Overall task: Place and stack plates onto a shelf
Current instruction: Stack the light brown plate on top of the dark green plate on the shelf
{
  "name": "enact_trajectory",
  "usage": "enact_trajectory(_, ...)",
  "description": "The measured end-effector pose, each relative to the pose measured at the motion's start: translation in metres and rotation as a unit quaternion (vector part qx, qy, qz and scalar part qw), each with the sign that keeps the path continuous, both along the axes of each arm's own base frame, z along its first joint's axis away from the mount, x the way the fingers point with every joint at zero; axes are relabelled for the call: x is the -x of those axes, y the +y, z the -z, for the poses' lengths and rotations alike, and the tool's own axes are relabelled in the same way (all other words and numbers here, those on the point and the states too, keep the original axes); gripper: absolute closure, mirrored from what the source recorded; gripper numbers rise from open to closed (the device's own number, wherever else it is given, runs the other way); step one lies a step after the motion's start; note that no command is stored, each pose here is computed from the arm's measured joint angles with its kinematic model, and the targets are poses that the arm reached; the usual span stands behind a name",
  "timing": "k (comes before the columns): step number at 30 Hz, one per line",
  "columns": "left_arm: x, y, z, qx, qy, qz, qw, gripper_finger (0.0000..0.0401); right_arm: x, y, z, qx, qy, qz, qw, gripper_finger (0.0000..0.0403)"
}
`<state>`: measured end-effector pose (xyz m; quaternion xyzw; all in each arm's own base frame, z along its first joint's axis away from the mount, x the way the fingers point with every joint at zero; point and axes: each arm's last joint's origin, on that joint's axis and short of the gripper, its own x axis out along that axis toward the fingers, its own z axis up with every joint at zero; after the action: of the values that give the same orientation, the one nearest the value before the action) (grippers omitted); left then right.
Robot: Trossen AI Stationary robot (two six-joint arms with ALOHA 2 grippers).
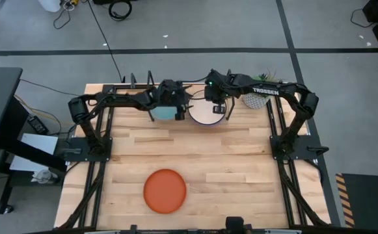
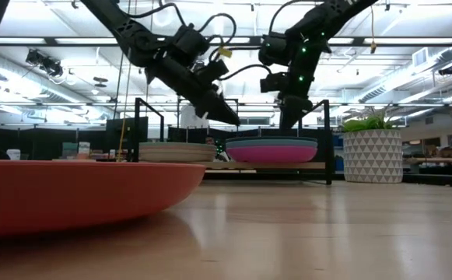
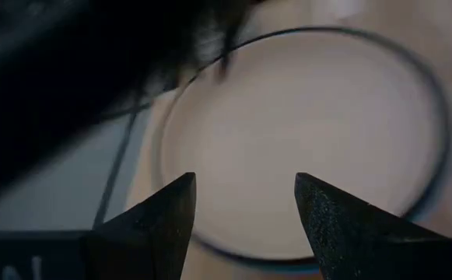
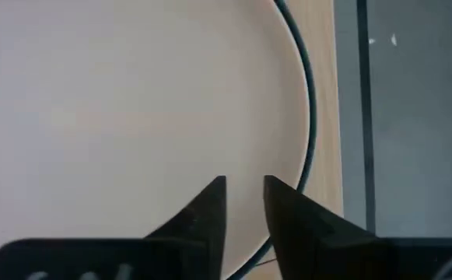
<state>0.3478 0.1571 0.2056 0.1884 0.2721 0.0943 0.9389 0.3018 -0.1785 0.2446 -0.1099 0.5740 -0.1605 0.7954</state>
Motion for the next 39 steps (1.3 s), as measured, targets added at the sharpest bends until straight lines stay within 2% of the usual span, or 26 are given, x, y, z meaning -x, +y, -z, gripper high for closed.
enact_trajectory(5, -0.001, -0.012, 0.01, -0.034, 0.033, 0.077, 0.996, 0.0175, 0.008, -0.017, -0.001, 0.018, 0.001, 0.019, 1.0, 0.0248)
enact_trajectory(11, 0.0, -0.012, 0.012, -0.049, 0.04, 0.086, 0.994, 0.0175, 0.005, -0.025, 0.0, 0.05, -0.007, 0.023, 0.998, 0.0179)
enact_trajectory(16, 0.0, -0.012, 0.012, -0.049, 0.041, 0.079, 0.995, 0.0175, -0.005, -0.025, 0.02, 0.036, 0.022, -0.004, 0.999, 0.0162)
enact_trajectory(18, 0.0, -0.012, 0.012, -0.048, 0.04, 0.076, 0.995, 0.0175, -0.01, -0.027, 0.031, 0.05, 0.042, -0.01, 0.998, 0.0162)
enact_trajectory(21, 0.0, -0.012, 0.012, -0.045, 0.042, 0.072, 0.995, 0.0175, -0.014, -0.031, 0.038, 0.079, 0.059, -0.005, 0.995, 0.017)
enact_trajectory(24, 0.001, -0.012, 0.013, -0.042, 0.048, 0.073, 0.995, 0.0175, -0.013, -0.032, 0.038, 0.073, 0.055, 0.0, 0.996, 0.0189)
enact_trajectory(32, 0.001, -0.013, 0.014, -0.04, 0.052, 0.074, 0.995, 0.0175, -0.013, -0.038, 0.043, 0.069, 0.037, 0.027, 0.997, 0.0286)
enact_trajectory(39, 0.002, -0.015, 0.017, -0.036, 0.068, 0.079, 0.994, 0.0175, -0.014, -0.042, 0.044, 0.114, 0.04, 0.068, 0.99, 0.0354)
